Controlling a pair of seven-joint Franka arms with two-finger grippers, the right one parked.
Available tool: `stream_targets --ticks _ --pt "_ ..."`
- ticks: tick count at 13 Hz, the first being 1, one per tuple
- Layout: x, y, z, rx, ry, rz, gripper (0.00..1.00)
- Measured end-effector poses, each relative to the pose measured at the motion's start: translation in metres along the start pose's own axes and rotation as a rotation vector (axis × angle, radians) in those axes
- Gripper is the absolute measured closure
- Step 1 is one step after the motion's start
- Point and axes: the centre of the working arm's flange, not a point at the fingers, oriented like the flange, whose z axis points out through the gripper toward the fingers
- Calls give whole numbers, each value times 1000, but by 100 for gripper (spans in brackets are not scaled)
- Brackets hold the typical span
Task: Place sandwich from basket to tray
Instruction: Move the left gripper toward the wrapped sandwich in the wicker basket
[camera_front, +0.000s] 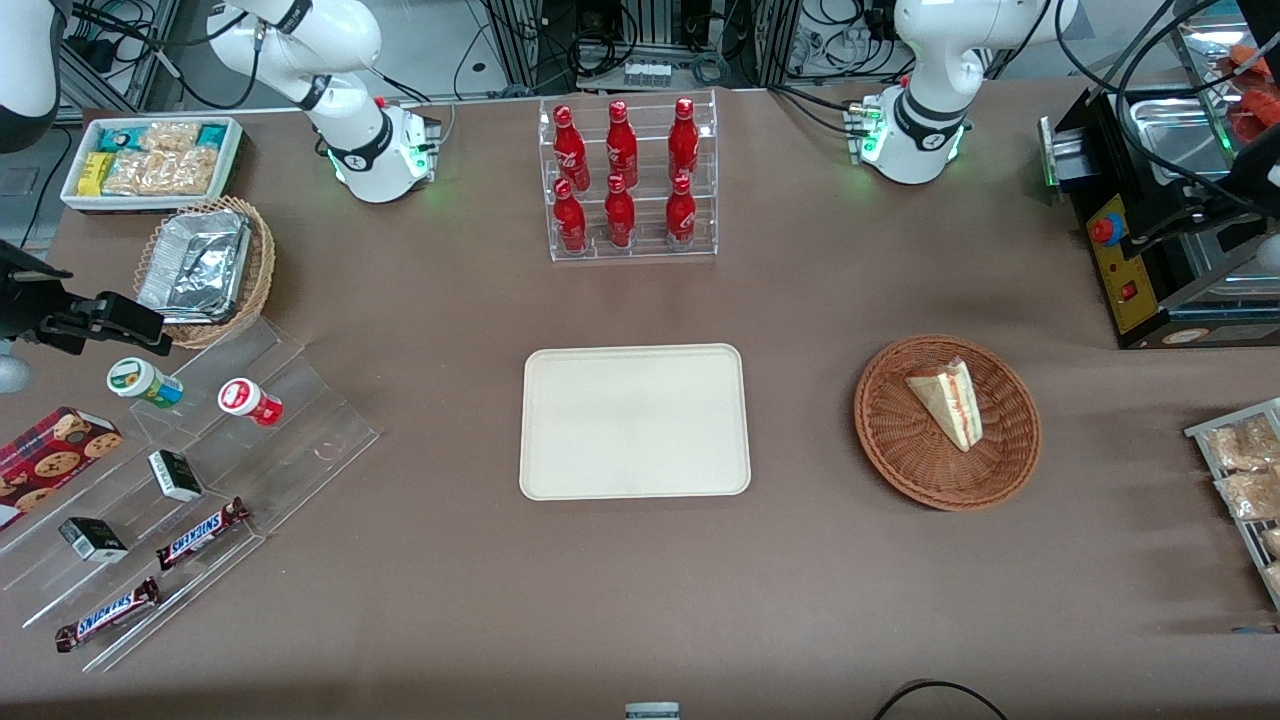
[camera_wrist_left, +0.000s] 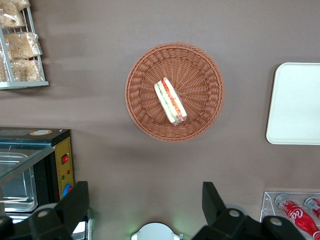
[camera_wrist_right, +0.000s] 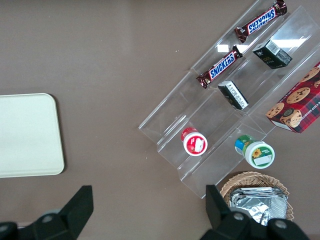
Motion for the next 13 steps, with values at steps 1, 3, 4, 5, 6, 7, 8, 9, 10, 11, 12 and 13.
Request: stream_targets --ticks 1,3,4,5,6,7,8,9,10,11,12,13 --pt "0 0 0 0 1 1 0" --pt "0 0 0 0 4 4 0" --pt "1 0 0 0 5 4 0" --pt "2 0 0 0 6 5 0" --pt "3 1 3 -5 2 5 0" --pt "4 2 7 -16 -9 7 0" --pt "7 3 15 -21 -14 8 0" --pt "12 3 24 -22 -13 7 0" --pt "16 3 36 -21 -21 4 0" --pt "21 3 49 -20 -34 0 0" --pt "27 4 62 -20 -41 -6 0" --pt "32 4 75 -19 -40 -23 0"
